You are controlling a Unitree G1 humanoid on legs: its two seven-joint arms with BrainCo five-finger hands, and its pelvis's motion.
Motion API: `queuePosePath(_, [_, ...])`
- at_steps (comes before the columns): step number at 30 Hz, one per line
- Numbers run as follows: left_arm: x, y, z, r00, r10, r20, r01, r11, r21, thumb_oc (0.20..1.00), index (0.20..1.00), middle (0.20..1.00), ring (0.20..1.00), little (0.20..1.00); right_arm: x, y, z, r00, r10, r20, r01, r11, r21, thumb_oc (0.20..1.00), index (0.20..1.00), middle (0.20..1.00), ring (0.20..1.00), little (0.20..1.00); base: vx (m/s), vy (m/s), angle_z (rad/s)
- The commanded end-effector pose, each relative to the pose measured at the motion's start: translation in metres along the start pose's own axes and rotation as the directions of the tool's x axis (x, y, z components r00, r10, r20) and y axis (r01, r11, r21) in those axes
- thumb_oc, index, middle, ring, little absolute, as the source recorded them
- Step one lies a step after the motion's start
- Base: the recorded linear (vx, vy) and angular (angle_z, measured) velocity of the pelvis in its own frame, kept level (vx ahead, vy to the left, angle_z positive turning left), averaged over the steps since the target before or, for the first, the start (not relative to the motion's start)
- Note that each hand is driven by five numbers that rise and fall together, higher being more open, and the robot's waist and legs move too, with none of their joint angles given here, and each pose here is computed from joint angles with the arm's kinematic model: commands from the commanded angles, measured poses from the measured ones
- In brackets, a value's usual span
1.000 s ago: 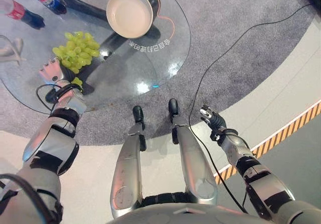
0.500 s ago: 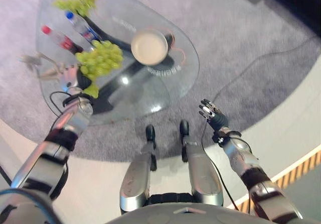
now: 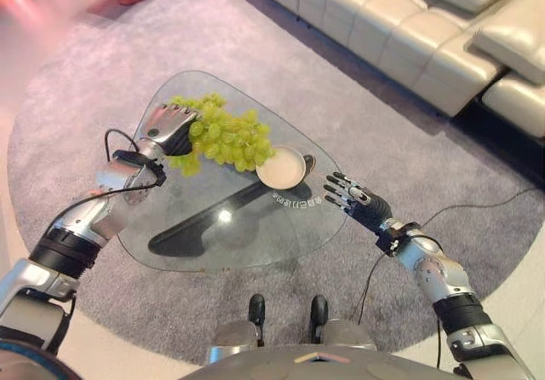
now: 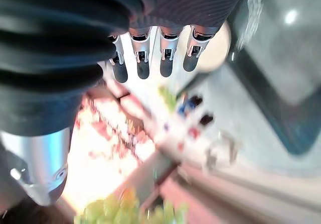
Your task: Pick up fruits into the plate
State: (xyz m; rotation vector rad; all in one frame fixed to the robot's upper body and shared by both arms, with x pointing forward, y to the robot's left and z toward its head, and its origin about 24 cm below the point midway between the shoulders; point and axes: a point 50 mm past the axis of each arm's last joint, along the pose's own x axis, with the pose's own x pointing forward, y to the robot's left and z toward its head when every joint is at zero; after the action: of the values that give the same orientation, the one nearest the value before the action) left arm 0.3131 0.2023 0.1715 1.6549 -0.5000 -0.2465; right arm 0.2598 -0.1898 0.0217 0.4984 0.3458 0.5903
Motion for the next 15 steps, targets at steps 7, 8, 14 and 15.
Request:
queuePosePath(7, [0.016, 0.055, 0.051, 0.892, -0.024, 0.451, -0.053, 0.986, 0.156, 0.200, 0.200, 0.200, 0.200, 0.200, -0.013, 0.038, -0.014, 0.903, 0.387, -0.184, -0.351, 0.914, 0.203, 1.000, 1.000, 1.000, 1.000, 1.000, -0.02, -0.025, 0.11])
queuePosePath(8, [0.016, 0.056, 0.055, 0.878, -0.031, 0.478, -0.055, 0.985, 0.164, 0.200, 0.200, 0.200, 0.200, 0.200, -0.013, 0.040, -0.015, 0.897, 0.395, -0.200, -0.356, 0.912, 0.206, 1.000, 1.000, 1.000, 1.000, 1.000, -0.05, -0.011, 0.07])
queuePosePath(14, [0.014, 0.068, 0.094, 0.730, -0.064, 0.680, -0.029, 0.992, 0.125, 0.200, 0.200, 0.200, 0.200, 0.200, -0.008, 0.053, -0.033, 0.852, 0.435, -0.292, -0.365, 0.892, 0.265, 1.000, 1.000, 1.000, 1.000, 1.000, -0.04, -0.008, 0.04])
queuePosePath(15, [0.012, 0.071, 0.102, 0.698, -0.069, 0.713, -0.020, 0.993, 0.116, 0.200, 0.200, 0.200, 0.200, 0.200, -0.007, 0.054, -0.036, 0.849, 0.433, -0.303, -0.358, 0.893, 0.274, 1.000, 1.000, 1.000, 1.000, 1.000, -0.04, 0.003, 0.02])
